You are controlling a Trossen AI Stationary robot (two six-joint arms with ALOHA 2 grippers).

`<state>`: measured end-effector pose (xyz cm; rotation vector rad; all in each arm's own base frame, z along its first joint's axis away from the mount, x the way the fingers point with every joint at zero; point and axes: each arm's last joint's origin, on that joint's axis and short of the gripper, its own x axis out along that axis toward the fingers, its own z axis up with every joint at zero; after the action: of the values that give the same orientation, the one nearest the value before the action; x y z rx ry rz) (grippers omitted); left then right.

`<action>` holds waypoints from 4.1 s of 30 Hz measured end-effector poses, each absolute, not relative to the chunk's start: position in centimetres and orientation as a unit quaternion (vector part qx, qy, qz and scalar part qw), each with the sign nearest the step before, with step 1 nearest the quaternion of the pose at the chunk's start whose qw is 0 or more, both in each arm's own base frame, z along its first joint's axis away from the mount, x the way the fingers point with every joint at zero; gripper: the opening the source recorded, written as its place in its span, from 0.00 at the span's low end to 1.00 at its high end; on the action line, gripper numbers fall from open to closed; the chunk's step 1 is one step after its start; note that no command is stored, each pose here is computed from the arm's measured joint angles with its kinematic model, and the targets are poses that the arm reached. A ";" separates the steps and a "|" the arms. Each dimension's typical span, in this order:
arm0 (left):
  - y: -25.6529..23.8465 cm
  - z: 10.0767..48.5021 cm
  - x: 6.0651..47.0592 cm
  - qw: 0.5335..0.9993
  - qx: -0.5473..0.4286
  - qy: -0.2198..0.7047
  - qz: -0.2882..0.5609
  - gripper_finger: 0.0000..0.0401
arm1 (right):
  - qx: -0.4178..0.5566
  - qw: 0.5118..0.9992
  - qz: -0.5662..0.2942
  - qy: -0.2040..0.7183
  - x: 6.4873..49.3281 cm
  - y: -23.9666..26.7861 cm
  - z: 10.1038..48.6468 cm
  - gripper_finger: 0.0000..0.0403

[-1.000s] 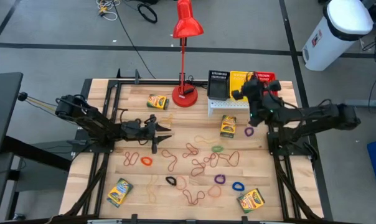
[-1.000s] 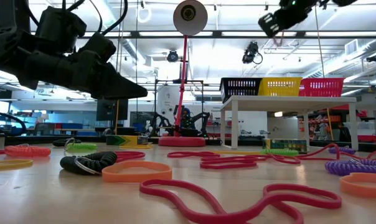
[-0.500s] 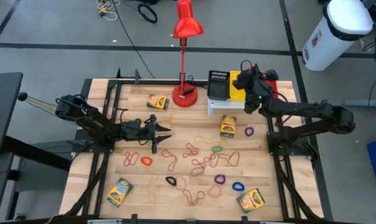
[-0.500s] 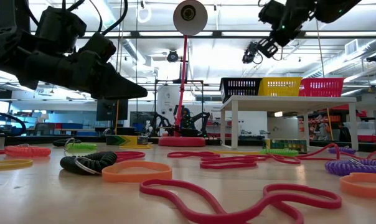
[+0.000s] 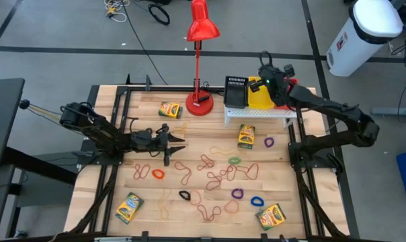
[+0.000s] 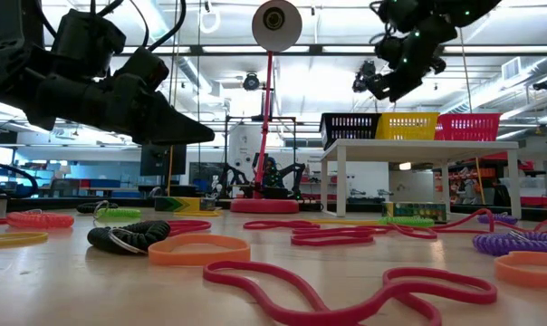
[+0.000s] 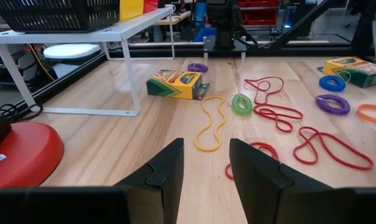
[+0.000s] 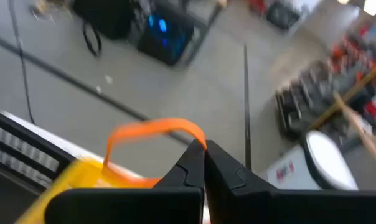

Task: Pick & Place Office Desk Supplies
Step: Put the top left orange rubber band into the yellow bin, then put the bottom violet spring keychain into the red bin

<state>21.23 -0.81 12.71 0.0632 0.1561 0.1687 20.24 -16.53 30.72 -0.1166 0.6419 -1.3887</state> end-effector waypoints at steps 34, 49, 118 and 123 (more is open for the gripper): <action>-0.8 12.3 21.2 0.990 0.037 0.100 0.092 0.34 | 0.121 0.763 -0.535 0.340 19.6 -16.5 29.3 0.34; -0.7 12.3 21.2 0.988 0.044 0.099 0.106 0.09 | 0.132 0.778 -0.492 0.368 19.5 -13.3 31.3 0.06; -0.7 12.1 21.1 0.987 0.053 0.113 0.104 0.04 | 0.348 0.778 -0.403 0.334 15.8 -17.6 33.4 0.91; -0.7 12.1 21.1 0.987 0.050 0.114 0.104 0.04 | 0.335 0.815 -0.330 0.338 15.4 -16.1 34.3 0.92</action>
<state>21.10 -0.69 12.06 0.0998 0.2281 0.2083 15.45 -16.06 34.30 0.7144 0.7206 -0.7049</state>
